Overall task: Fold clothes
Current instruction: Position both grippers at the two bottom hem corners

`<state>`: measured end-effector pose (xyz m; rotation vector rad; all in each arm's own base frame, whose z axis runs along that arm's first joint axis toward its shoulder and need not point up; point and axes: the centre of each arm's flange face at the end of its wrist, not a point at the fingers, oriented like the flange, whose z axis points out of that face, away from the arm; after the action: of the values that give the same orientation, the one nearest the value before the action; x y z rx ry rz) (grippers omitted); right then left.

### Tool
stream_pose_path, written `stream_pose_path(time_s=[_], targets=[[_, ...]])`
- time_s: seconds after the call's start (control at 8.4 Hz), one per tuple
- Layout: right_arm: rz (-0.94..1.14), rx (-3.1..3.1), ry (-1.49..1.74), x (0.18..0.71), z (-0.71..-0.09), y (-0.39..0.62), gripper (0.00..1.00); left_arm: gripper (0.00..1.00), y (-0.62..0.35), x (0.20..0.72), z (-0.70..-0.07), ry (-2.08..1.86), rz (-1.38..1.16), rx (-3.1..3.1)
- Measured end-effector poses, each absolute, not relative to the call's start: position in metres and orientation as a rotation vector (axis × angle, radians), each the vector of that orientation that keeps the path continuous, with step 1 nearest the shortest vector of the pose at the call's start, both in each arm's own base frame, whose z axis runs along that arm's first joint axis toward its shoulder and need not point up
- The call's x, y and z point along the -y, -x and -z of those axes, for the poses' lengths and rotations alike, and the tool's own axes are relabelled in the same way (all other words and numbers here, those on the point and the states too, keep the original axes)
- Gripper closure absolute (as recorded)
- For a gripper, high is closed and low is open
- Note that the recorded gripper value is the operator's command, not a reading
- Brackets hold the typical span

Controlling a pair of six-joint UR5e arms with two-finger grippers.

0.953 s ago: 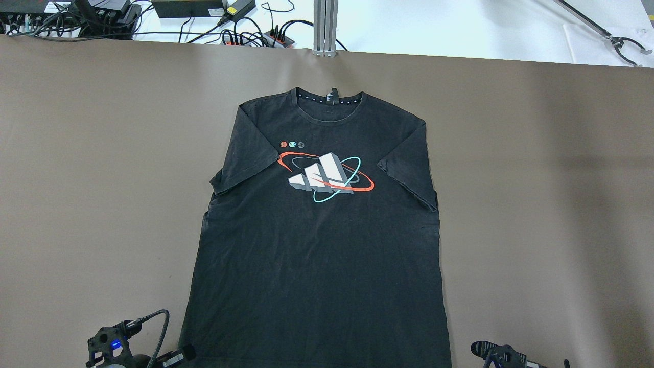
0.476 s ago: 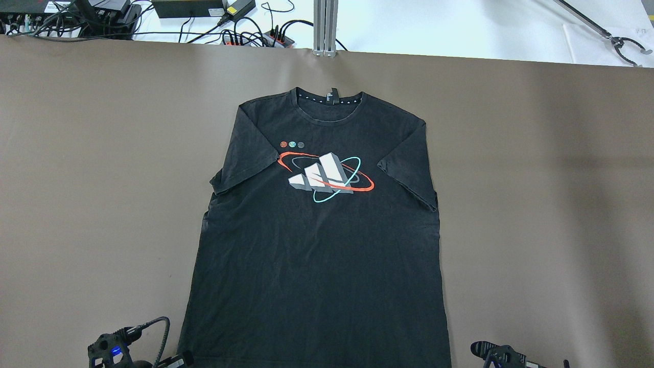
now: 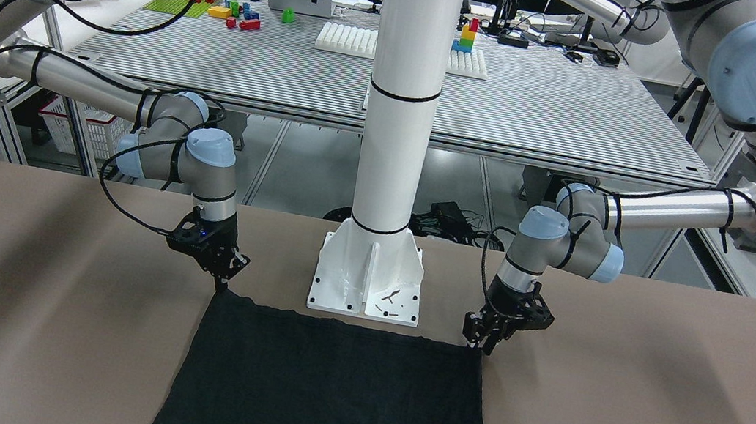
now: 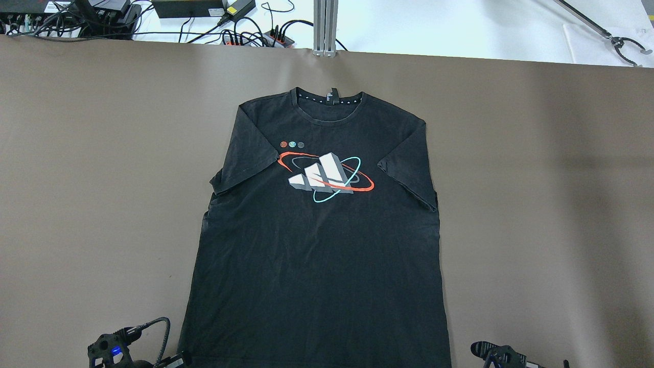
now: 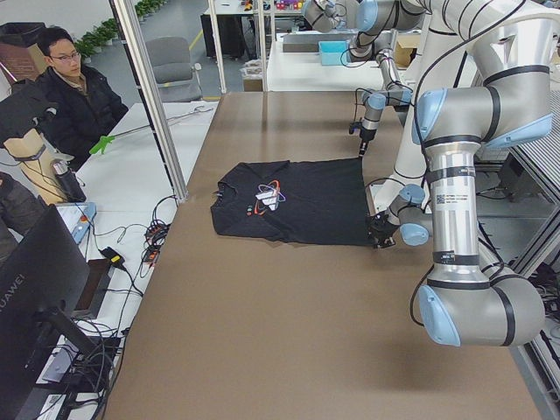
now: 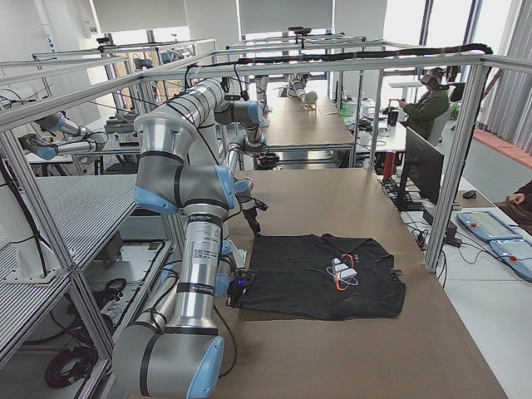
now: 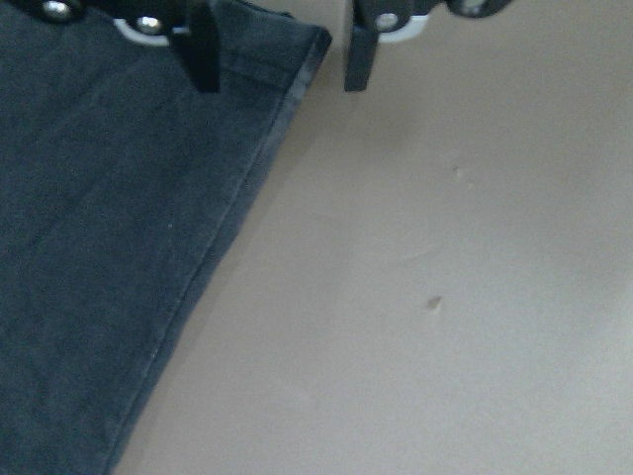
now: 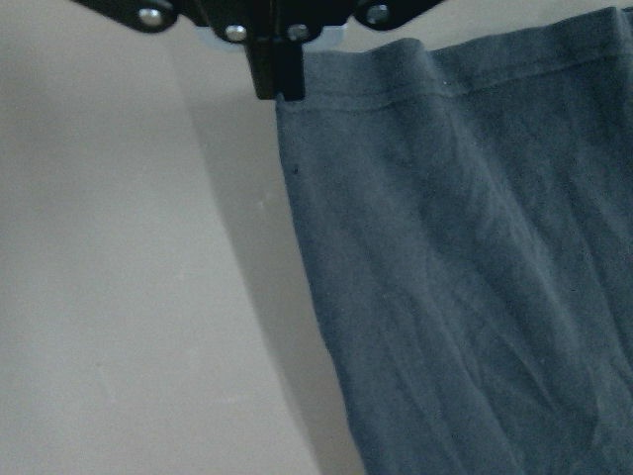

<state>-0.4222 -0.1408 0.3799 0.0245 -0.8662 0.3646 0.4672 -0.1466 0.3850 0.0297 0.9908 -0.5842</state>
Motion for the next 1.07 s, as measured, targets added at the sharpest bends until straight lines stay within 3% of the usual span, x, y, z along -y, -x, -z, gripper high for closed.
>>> stream_pose_path(time_s=[0.12,0.24,0.48,1.07], targets=[[-0.366,0.867,-0.024,0.141,-0.380,0.422,1.00,0.69,-0.467,0.146,-0.384,-0.028,0.583,-0.992],[-0.367,0.867,-0.023,0.141,-0.379,0.422,1.00,0.84,-0.467,0.144,-0.383,-0.025,0.578,-0.993],[-0.367,0.866,-0.023,0.141,-0.380,0.422,1.00,1.00,-0.468,0.140,-0.382,-0.019,0.571,-0.996],[-0.369,0.907,-0.010,0.142,-0.359,0.404,1.00,1.00,-0.424,0.132,-0.347,0.021,0.545,-1.010]])
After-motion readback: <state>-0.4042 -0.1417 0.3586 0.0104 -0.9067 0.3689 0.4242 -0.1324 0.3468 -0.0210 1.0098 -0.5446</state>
